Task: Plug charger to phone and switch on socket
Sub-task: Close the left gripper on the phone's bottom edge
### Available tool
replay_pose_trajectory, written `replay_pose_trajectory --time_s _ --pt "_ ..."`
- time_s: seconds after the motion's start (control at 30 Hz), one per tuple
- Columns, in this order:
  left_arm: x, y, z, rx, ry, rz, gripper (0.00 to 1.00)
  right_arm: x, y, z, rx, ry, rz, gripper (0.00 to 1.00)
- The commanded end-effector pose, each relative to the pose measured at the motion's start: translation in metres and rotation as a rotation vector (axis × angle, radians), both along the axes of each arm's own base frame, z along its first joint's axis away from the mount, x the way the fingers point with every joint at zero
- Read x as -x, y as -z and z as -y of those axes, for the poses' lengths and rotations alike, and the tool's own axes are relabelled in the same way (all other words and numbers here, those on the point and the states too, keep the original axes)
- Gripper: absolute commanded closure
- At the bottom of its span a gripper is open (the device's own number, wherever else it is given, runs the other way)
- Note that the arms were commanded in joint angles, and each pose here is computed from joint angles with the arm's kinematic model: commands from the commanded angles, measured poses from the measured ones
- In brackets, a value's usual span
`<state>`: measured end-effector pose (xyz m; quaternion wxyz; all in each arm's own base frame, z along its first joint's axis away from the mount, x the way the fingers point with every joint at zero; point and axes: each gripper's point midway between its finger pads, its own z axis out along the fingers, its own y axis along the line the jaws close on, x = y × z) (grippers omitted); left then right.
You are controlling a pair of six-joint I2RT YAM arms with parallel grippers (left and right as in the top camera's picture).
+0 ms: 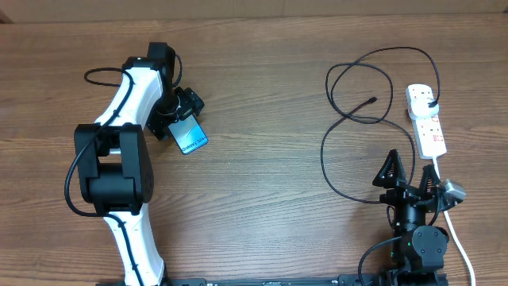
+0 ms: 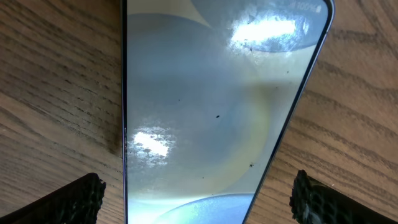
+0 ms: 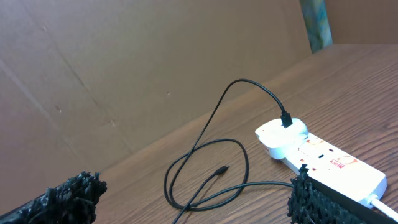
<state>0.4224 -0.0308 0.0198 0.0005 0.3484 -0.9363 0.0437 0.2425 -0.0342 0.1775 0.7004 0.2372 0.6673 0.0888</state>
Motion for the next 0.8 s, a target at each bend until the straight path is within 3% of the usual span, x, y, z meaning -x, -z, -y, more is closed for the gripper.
replay_pose_trajectory --time_s 0.0,0.77 --pt "-0.003 0.004 0.002 -0.014 0.0 -0.002 0.0 0.0 0.002 0.001 0.013 0.002 0.002 0.0" --pt "0.011 0.019 -0.004 -0.116 0.027 -0.034 0.0 0.0 0.002 0.001 0.013 0.002 0.002 0.0"
